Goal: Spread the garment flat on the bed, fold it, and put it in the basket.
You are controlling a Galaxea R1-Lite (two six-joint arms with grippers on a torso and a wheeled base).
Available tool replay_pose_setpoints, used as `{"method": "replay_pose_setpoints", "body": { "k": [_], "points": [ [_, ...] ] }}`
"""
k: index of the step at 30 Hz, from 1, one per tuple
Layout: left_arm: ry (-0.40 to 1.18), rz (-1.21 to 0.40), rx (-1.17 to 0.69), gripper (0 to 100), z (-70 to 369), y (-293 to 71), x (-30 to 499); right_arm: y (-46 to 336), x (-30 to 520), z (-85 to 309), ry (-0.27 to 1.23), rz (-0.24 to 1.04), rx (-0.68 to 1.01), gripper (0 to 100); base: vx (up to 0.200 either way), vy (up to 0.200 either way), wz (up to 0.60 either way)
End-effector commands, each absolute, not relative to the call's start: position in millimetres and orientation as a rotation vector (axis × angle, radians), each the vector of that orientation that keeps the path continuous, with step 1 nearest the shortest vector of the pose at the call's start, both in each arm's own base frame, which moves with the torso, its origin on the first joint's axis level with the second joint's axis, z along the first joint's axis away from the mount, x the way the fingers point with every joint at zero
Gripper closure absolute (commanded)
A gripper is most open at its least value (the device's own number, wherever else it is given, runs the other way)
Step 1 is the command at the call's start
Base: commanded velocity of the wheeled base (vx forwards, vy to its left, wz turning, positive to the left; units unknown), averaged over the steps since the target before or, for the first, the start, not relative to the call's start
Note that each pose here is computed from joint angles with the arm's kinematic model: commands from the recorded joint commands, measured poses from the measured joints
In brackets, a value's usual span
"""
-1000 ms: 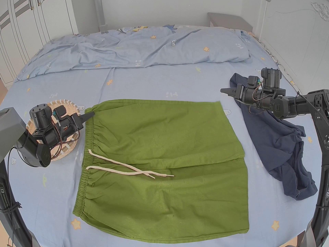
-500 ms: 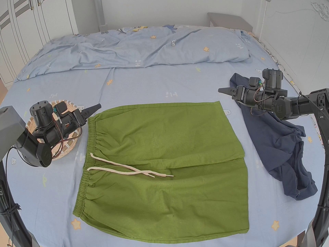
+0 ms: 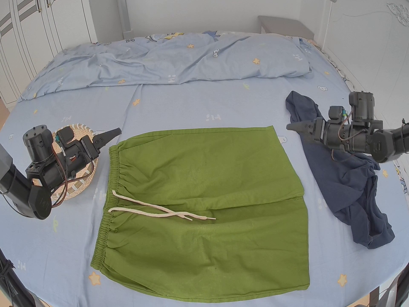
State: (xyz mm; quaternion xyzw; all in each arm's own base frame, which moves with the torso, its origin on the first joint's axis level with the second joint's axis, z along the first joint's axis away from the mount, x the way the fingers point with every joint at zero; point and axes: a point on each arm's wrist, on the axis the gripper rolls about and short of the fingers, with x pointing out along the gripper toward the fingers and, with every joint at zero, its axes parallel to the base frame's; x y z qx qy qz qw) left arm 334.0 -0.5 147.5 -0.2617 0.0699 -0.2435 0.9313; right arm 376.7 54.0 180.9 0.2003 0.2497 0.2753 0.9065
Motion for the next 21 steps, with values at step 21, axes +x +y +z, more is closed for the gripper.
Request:
{"method": "replay_pose_setpoints", "body": {
  "k": [21],
  "points": [
    [0.689, -0.247, -0.819, 0, 59, 15, 171, 61, 200, 125, 0.749, 0.636, 0.422, 0, 0.000, 0.000, 0.00]
  ]
}}
